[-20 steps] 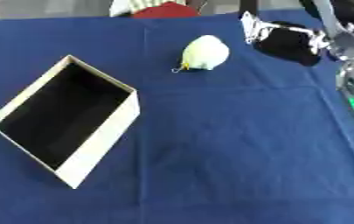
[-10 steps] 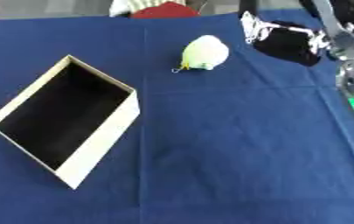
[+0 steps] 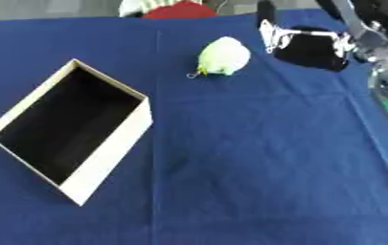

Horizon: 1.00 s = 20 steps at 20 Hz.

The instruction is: Pick up objects on the table and place them in the box.

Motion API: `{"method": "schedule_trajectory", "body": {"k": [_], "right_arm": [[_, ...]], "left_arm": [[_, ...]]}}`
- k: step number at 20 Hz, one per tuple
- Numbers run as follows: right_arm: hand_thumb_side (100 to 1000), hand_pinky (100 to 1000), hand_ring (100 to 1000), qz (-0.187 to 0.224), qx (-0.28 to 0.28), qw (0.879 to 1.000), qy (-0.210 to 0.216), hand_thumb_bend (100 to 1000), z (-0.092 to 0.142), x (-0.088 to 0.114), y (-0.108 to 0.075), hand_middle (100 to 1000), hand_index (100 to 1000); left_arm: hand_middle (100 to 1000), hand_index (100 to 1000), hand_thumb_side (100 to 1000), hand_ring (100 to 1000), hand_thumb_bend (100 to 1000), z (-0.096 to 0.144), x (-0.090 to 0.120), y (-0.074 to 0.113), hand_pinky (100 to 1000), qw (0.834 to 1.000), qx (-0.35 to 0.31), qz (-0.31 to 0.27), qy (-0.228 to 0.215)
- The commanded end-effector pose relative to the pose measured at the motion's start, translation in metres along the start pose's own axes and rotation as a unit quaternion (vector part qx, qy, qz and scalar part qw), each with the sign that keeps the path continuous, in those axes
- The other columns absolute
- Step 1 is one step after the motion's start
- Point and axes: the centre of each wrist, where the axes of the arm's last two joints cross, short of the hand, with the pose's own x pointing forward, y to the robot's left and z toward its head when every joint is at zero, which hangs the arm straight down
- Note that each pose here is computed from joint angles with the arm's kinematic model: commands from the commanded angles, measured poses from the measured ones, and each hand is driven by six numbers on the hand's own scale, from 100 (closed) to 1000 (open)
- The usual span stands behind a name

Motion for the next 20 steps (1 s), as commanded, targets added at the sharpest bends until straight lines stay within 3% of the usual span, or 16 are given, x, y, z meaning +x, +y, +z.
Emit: {"method": "schedule_trajectory", "body": {"k": [1, 14, 20], "right_arm": [[444, 967, 938, 0.046, 0.034, 0.998, 0.003, 100, 0.002, -0.005, -0.016, 839, 830], [656, 965, 983, 0.052, 0.171, 0.984, 0.008, 100, 0.0, -0.004, -0.034, 886, 881], [656, 967, 992, 0.054, 0.195, 0.979, -0.006, 100, -0.005, 0.007, -0.039, 902, 899]], "left_arm": [[623, 781, 542, 652, 368, -0.005, 0.004, 0.008, 511, 1.0, 0.002, -0.008, -0.016], [624, 781, 544, 652, 363, -0.004, 0.003, 0.008, 512, 1.0, -0.007, -0.015, -0.016], [624, 781, 545, 652, 361, -0.003, 0.003, 0.008, 512, 1.0, -0.008, -0.014, -0.016]]}}
